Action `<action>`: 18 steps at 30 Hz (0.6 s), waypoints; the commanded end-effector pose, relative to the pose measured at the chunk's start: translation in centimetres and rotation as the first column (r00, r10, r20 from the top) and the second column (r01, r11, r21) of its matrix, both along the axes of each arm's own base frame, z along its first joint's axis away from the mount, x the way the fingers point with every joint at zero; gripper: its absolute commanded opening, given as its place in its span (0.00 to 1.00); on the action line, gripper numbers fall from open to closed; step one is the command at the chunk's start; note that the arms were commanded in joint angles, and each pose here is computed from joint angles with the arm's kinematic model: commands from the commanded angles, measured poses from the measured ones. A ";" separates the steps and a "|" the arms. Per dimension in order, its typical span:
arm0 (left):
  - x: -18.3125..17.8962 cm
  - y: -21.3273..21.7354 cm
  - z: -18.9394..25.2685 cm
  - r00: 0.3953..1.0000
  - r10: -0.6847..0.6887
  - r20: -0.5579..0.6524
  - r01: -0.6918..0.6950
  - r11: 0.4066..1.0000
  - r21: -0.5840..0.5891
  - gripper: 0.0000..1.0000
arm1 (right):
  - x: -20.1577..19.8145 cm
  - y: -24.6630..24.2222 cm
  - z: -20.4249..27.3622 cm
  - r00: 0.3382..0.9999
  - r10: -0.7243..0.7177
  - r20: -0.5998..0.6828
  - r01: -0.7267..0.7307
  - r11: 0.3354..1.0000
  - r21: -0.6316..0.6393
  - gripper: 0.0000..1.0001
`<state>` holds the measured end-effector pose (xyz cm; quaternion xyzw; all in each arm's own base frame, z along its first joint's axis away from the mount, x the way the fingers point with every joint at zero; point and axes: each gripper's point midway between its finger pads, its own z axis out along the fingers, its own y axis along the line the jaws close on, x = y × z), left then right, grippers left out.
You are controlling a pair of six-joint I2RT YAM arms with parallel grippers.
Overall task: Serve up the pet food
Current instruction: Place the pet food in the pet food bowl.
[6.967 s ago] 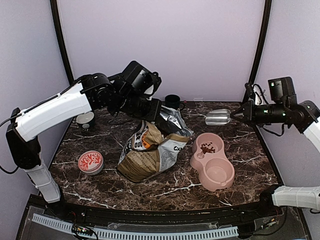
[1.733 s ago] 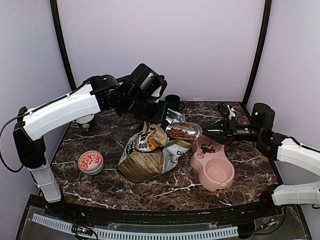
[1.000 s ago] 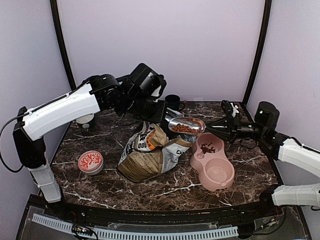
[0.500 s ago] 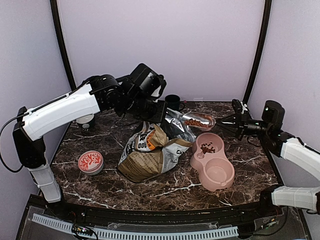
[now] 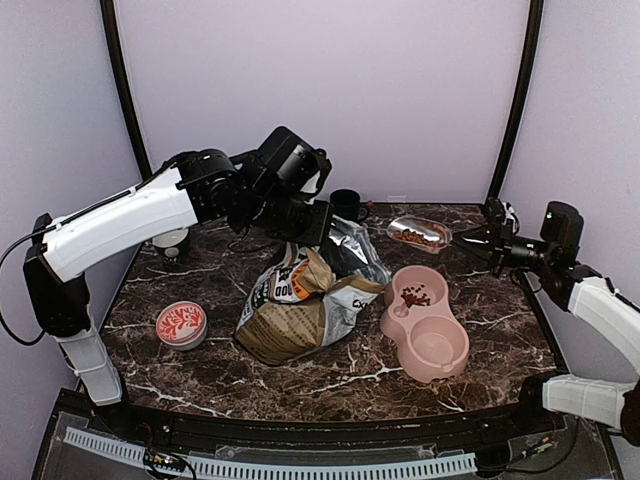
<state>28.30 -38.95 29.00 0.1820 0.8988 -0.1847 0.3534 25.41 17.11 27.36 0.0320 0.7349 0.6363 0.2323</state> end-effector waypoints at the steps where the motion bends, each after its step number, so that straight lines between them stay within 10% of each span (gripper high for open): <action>1: 0.3 1.1 1.6 0.999 0.013 0.047 -0.013 1.000 -0.008 0.00 | -0.2 -1.0 0.5 0.998 -0.012 0.060 0.013 1.000 -0.014 0.00; 18: 0.3 0.9 1.2 0.999 -0.004 0.049 0.004 1.000 0.005 0.00 | -0.4 -3.9 -2.9 0.990 -0.141 0.009 0.141 0.988 -0.055 0.00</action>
